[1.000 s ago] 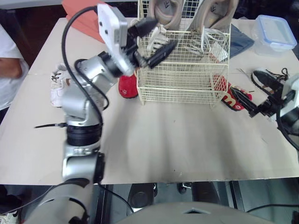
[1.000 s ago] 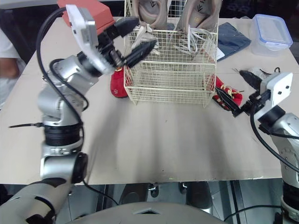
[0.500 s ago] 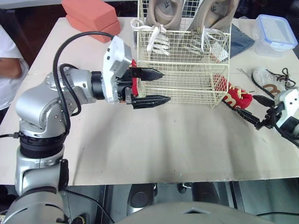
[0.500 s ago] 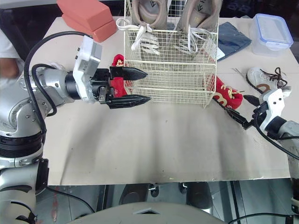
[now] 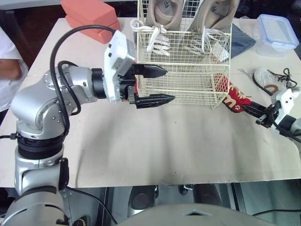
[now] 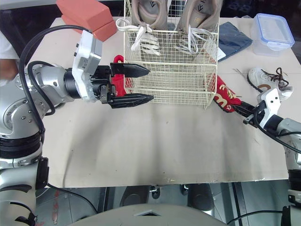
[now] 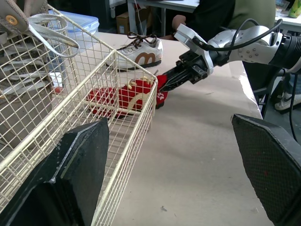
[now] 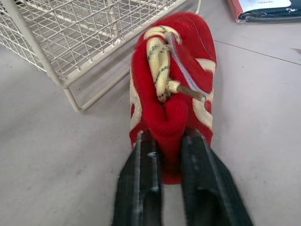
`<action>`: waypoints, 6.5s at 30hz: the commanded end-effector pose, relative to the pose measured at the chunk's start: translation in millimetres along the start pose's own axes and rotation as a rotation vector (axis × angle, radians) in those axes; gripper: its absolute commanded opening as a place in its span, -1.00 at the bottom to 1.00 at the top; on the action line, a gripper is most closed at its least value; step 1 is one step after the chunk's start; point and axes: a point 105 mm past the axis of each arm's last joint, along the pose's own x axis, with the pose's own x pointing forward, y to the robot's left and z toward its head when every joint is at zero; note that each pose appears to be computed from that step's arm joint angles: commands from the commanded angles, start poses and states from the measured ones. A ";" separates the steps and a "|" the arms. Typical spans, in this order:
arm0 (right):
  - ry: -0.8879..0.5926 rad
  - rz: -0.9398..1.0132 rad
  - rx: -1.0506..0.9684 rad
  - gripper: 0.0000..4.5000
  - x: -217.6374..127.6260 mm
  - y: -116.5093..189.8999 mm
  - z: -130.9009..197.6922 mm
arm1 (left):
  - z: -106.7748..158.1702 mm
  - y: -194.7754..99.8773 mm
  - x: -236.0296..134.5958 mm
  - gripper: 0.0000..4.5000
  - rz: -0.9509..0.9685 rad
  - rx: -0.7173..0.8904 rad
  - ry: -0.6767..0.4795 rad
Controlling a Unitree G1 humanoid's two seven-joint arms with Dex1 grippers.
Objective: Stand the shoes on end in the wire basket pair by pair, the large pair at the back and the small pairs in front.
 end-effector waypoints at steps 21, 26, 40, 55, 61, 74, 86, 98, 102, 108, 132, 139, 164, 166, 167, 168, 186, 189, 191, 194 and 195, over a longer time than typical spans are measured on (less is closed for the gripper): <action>-0.589 0.116 -1.320 -1.00 -31.9 69.5 131.8 | 27.5 27.4 -29.9 1.00 0.035 0.196 -0.053; -0.577 0.378 -1.517 -1.00 -15.7 101.8 125.9 | 40.7 29.8 -27.3 1.00 0.008 0.245 -0.103; -0.730 0.591 -1.730 -1.00 14.0 141.4 139.1 | -7.8 7.3 8.6 0.89 -0.298 0.132 0.170; -0.741 0.542 -1.689 -0.66 15.3 134.6 135.1 | -21.3 6.3 8.9 -0.80 -0.447 0.064 0.266; -0.751 0.436 -1.514 0.56 8.9 123.3 139.2 | -6.4 24.2 19.7 -0.80 -0.287 0.088 0.114; -0.579 0.333 -0.256 1.00 7.5 115.1 132.1 | 30.5 31.6 29.2 -0.80 -0.017 0.033 -0.472; -0.674 0.350 0.329 1.00 17.5 128.8 170.3 | 3.3 27.5 44.9 -0.80 0.029 -0.005 -0.522; -0.643 0.282 0.351 -0.99 23.7 112.4 162.0 | -7.2 27.7 48.9 -0.80 0.043 -0.001 -0.499; -0.645 0.281 0.338 -0.99 24.3 115.3 162.3 | -13.2 20.0 48.1 -0.80 -0.041 -0.120 -0.462; -0.696 0.294 0.342 -1.00 23.0 123.5 176.5 | -9.1 17.4 45.4 0.42 -0.031 -0.094 -0.432; -0.694 -0.235 -0.097 -1.00 34.0 63.8 203.1 | 21.3 26.2 -13.6 0.97 0.307 0.106 -0.258; -0.584 -0.303 -0.268 -1.00 38.8 53.2 189.1 | 16.8 16.1 -13.8 0.97 0.272 0.057 -0.157; -0.229 -0.200 -0.150 0.05 66.5 67.5 125.7 | 17.4 18.9 -18.5 1.00 0.304 0.042 -0.093; -0.255 -0.192 -0.162 0.40 63.1 65.2 131.5 | 13.6 22.1 -22.8 1.00 0.319 0.032 -0.091; -0.267 -0.189 -0.169 0.63 61.7 64.1 134.4 | 12.4 24.2 -25.2 1.00 0.329 0.024 -0.095; -0.294 -0.167 -0.172 0.84 57.4 63.0 141.2 | 8.6 29.9 -33.2 1.00 0.357 0.011 -0.096; -0.461 0.363 -0.247 0.97 33.8 158.4 157.6 | -74.3 126.3 -139.4 1.00 0.812 -0.210 -0.093; -0.468 0.378 -0.220 0.97 35.4 166.7 154.5 | -91.4 135.8 -142.3 1.00 0.833 -0.254 -0.059; -0.469 0.386 -0.197 0.97 36.1 171.0 151.3 | -104.7 142.3 -145.0 1.00 0.859 -0.264 -0.009; -0.452 0.377 -0.173 0.97 38.4 172.6 143.1 | -115.5 149.0 -141.1 1.00 0.844 -0.301 0.007; -0.448 0.371 -0.165 0.97 39.0 172.0 140.7 | -117.1 151.3 -138.8 1.00 0.839 -0.319 -0.001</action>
